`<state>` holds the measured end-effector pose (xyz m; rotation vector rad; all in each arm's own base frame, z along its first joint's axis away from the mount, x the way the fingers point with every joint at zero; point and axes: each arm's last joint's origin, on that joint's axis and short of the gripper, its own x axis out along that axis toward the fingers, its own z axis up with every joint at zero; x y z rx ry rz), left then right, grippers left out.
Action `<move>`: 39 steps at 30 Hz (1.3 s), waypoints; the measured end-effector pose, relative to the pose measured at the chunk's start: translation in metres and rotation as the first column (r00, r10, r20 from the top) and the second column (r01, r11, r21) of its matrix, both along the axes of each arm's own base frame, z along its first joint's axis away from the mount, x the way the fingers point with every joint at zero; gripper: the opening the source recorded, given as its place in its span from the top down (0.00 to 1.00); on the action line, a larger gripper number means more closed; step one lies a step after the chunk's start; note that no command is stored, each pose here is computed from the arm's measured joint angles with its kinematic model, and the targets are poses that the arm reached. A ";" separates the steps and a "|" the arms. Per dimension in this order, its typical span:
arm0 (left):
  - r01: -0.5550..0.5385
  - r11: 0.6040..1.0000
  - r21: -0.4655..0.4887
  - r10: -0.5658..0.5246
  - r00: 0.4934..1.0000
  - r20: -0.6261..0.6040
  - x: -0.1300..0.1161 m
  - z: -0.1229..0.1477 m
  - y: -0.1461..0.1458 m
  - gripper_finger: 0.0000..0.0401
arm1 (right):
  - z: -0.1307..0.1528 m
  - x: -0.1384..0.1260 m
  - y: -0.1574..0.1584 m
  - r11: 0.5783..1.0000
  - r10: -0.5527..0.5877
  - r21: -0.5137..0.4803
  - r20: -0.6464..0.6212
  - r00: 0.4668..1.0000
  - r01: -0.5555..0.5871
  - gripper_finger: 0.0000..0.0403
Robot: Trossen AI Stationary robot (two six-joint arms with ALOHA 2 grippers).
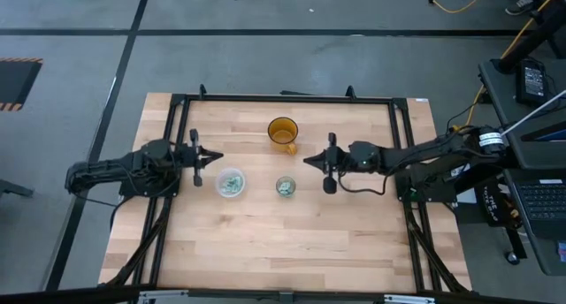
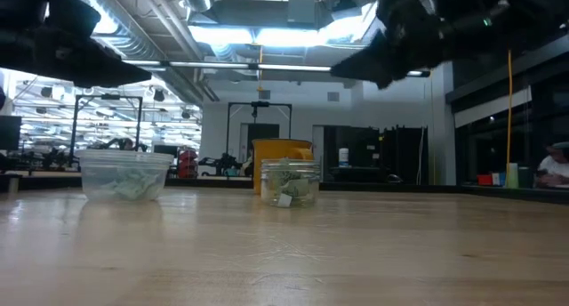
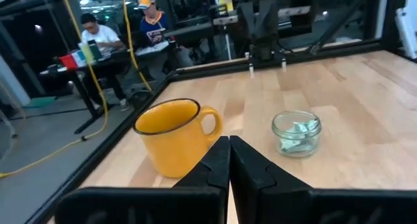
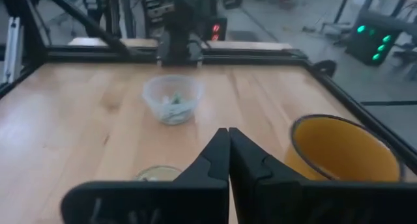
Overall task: Pick and place Stevia / Truvia into bins
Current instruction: Return to Home Position
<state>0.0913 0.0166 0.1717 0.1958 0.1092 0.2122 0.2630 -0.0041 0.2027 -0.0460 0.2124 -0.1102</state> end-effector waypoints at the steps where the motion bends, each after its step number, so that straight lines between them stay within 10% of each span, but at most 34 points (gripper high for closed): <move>1: 0.009 1.000 -0.006 -0.009 1.000 0.002 0.000 0.000 0.001 1.00 | -0.005 -0.004 -0.002 1.000 -0.007 0.001 0.012 1.000 0.007 1.00; 39: -0.097 0.995 0.031 0.094 0.991 0.092 0.002 -0.005 0.015 1.00 | -0.023 -0.041 -0.008 0.999 -0.041 0.030 0.092 0.995 0.039 1.00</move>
